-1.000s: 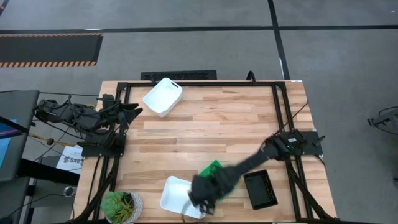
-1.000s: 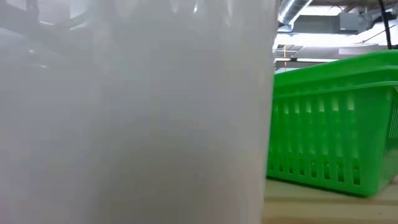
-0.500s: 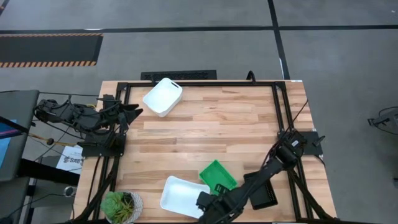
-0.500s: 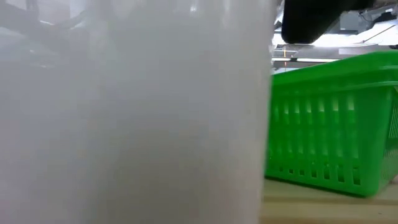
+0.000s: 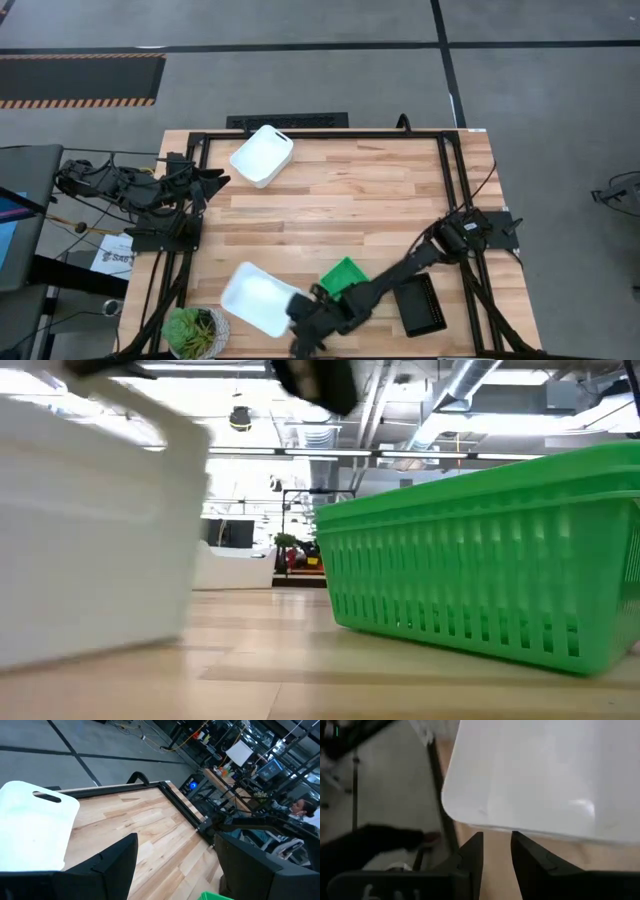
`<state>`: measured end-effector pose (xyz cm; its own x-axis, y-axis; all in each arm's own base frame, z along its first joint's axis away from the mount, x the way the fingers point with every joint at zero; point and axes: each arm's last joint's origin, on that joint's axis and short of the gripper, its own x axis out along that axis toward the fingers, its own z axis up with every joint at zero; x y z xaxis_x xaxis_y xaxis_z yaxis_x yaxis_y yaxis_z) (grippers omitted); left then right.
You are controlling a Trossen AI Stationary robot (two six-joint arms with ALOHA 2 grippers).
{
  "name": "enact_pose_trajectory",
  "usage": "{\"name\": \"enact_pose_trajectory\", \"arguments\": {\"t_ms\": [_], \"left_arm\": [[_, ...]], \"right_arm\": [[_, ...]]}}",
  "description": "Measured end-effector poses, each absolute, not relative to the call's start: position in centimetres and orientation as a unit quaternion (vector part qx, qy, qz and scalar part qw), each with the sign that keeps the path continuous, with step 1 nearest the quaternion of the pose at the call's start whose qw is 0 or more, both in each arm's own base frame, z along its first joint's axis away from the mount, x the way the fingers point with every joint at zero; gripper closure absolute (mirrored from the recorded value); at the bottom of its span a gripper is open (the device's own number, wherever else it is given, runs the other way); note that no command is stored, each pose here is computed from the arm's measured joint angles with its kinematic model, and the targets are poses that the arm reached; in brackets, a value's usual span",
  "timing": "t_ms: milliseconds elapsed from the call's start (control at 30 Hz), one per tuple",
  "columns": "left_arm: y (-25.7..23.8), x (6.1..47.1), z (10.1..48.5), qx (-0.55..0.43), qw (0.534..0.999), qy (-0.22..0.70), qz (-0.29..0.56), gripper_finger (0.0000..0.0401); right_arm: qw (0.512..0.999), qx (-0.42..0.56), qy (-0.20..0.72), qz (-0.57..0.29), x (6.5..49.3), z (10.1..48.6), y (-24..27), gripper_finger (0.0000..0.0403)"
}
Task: Stack baskets by color
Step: Stack the middle white bin on the bottom white bin, then stack the top white bin on the bottom white bin
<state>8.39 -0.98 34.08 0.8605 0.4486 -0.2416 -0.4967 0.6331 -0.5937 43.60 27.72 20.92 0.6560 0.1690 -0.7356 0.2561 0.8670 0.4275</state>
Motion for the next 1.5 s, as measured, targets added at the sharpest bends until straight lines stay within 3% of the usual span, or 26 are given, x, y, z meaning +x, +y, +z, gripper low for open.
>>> {"name": "enact_pose_trajectory", "arguments": {"t_ms": [267,400,500,633,900,1067,1300,1500], "left_arm": [[-1.0,8.4,34.1,-0.350,0.900,0.035,0.258,0.0147],[-1.0,8.4,34.0,-0.350,0.901,0.042,0.252,0.0147],[-1.0,8.4,33.9,-0.345,0.902,0.048,0.255,0.0147],[-0.9,8.2,33.7,-0.318,0.908,0.059,0.267,0.0147],[-0.8,8.2,33.6,-0.277,0.916,0.063,0.283,0.0147],[-0.8,8.2,33.6,-0.273,0.918,0.066,0.280,0.0147],[-0.8,8.2,33.6,-0.249,0.925,0.073,0.277,0.0147],[-0.7,8.2,33.5,-0.241,0.917,0.060,0.311,0.0147]], "right_arm": [[0.888,0.254,0.384,-0.001,46.6,22.0,23.8,0.0285],[0.906,0.208,0.367,0.027,46.2,25.8,23.3,0.0285],[0.932,0.150,0.330,-0.003,46.7,28.3,21.1,0.0285],[0.944,0.063,0.315,-0.075,48.5,29.0,16.1,0.0285],[0.932,0.035,0.321,-0.165,51.4,28.7,0.0,0.0282],[0.935,0.023,0.325,-0.143,51.2,28.9,-6.4,0.0250],[0.948,-0.025,0.291,-0.126,51.0,29.6,-10.5,0.0173],[0.952,-0.030,0.277,-0.129,52.1,28.1,-11.1,0.0169]]}}
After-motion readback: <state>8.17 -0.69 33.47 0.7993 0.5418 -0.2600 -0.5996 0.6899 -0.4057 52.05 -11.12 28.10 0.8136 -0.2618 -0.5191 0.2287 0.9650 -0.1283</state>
